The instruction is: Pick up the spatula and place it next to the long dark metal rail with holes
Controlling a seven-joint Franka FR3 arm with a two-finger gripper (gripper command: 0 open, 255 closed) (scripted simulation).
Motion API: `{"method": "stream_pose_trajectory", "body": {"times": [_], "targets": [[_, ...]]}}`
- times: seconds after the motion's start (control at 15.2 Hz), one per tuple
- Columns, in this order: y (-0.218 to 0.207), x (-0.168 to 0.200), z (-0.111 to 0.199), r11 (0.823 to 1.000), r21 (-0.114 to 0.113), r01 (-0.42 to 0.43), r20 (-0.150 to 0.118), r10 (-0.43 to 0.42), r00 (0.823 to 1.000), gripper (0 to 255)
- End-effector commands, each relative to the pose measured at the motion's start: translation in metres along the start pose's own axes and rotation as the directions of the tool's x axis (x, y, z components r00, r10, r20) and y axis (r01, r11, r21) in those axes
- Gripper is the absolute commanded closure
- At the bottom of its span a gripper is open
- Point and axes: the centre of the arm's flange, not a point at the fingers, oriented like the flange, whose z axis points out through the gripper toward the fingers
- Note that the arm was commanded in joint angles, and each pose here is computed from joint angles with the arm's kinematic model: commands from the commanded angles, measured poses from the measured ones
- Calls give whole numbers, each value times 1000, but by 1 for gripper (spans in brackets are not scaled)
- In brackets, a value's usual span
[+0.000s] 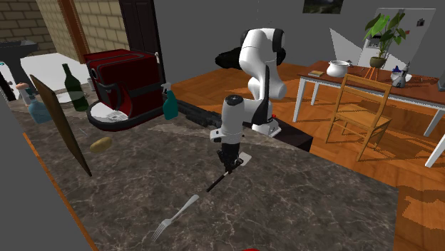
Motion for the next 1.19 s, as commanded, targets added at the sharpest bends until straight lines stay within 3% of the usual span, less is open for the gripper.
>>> {"method": "stream_pose_trajectory", "body": {"times": [0.0, 1.12], "targets": [[0, 0, 0, 1000, 0, 0, 0, 0, 1000, 255], [0, 6, -89, 1000, 0, 0, 0, 0, 1000, 255]]}}
